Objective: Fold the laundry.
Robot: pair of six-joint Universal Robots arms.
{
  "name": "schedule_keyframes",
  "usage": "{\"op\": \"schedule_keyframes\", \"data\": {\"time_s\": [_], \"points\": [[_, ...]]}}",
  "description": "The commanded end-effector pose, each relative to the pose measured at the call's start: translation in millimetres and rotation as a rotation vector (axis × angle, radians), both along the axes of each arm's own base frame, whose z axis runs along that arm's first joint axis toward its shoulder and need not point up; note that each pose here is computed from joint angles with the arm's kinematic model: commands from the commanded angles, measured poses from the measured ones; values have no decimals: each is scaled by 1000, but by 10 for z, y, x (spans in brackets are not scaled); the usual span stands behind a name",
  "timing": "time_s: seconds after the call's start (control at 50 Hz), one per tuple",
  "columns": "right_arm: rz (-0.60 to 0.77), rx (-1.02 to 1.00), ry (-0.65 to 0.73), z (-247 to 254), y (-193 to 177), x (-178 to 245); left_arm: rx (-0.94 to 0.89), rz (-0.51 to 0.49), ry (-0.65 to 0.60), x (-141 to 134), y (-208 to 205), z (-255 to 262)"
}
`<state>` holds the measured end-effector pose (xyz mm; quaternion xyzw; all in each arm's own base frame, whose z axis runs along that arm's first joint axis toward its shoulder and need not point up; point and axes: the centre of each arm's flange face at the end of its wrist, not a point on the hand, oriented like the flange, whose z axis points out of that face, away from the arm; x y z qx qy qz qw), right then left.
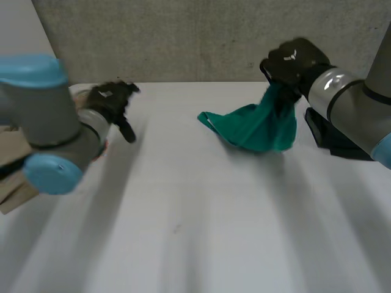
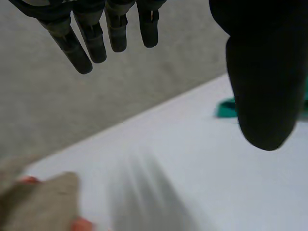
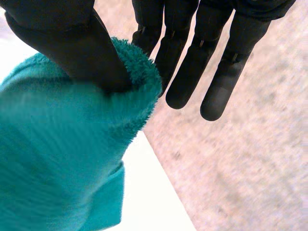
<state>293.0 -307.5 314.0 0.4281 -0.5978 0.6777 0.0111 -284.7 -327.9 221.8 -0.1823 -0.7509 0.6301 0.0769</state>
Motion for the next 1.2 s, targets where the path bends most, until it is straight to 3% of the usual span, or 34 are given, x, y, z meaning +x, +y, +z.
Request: {"op": "schedule_keyframes", "data": {"time_s": [0.02, 0.28, 0.48, 0.58, 0.66, 0.72, 0.82, 0.9, 1.04, 1.12, 1.2], "points": [[53, -89, -106, 501, 394, 123, 5, -73, 25, -324, 123, -189], [254, -117, -253, 1075, 1268, 136, 13, -129, 43, -679, 68, -409], [262, -153, -308, 1270, 1430, 33, 124, -201, 105, -901, 342, -581], [149, -155, -313, 1241, 1139, -61, 206, -178, 96, -877, 494, -633], [36, -121, -275, 1070, 752, -217, 135, -17, 61, -502, 297, -194], [-32, -73, -237, 893, 507, -337, 63, 20, 22, -265, 268, 184], [-114, 127, -74, 320, 211, -544, -103, -35, -135, 194, 446, 907], [-86, 324, 80, -202, 242, -566, -168, -96, -270, 344, 629, 1081], [-4, 528, 338, -883, 326, -595, -85, -116, -519, 440, 436, 587], [-31, 442, 306, -979, 41, -501, -57, -99, -617, 385, 151, 269], [-98, 255, 206, -874, -383, -345, -191, -33, -586, 212, -247, 340]]}}
